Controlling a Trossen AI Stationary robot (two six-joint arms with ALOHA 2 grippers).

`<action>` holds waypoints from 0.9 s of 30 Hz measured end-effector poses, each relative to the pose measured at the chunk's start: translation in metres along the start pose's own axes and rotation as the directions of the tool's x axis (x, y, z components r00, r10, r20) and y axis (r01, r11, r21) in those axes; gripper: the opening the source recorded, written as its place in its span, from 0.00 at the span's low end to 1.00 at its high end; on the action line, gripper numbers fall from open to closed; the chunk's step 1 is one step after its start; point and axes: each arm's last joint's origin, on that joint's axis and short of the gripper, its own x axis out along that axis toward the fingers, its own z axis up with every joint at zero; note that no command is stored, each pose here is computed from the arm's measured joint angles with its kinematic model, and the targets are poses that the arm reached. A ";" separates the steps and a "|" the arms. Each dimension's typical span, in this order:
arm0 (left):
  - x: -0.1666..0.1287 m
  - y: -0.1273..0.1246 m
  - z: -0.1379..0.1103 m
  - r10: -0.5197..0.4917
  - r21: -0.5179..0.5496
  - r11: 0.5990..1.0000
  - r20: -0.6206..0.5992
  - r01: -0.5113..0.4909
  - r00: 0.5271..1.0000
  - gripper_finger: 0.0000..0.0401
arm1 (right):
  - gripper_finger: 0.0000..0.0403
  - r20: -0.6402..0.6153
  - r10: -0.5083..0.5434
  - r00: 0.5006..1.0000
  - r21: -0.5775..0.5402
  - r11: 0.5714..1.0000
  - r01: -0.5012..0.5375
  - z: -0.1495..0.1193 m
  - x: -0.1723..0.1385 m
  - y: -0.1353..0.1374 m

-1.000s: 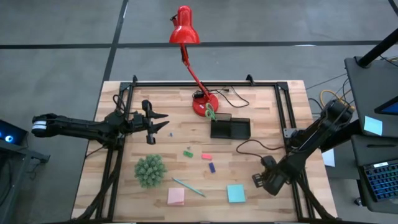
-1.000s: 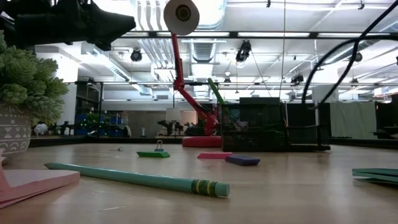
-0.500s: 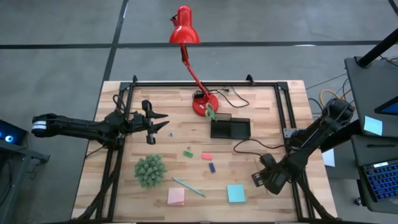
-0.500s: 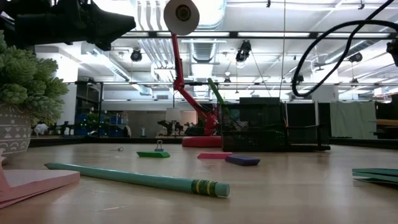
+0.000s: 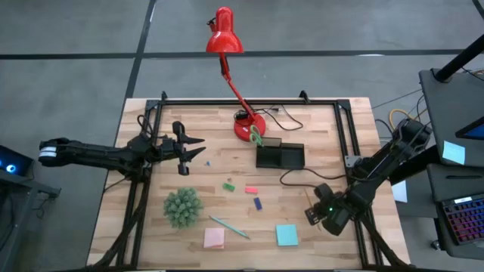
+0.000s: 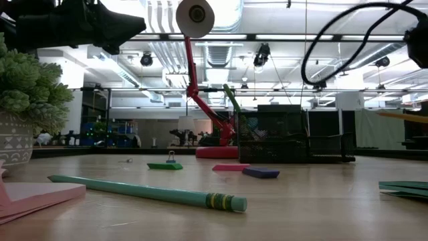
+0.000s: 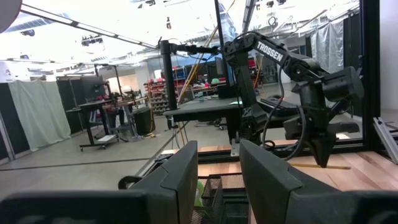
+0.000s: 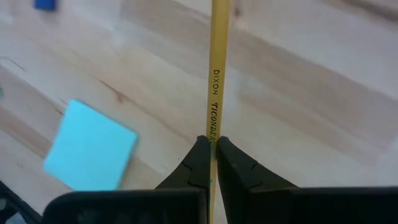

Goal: Pick and place office supplies into organizer
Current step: Put the yellow pencil into the back left compartment of the desk organizer

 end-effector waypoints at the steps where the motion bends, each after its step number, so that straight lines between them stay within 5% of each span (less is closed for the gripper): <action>1: 0.000 0.000 0.000 0.000 -0.001 1.000 0.000 0.000 1.000 0.27 | 0.02 0.012 0.008 1.000 -0.006 1.000 -0.008 0.001 -0.001 0.000; 13: 0.000 0.000 0.000 0.000 -0.003 1.000 0.000 0.000 1.000 0.27 | 0.02 0.166 0.111 0.980 -0.117 0.989 -0.092 0.009 -0.011 0.002; 27: 0.000 0.000 0.000 0.000 -0.004 1.000 -0.001 0.000 1.000 0.27 | 0.02 0.318 0.141 0.938 -0.223 0.972 -0.071 0.016 -0.011 0.002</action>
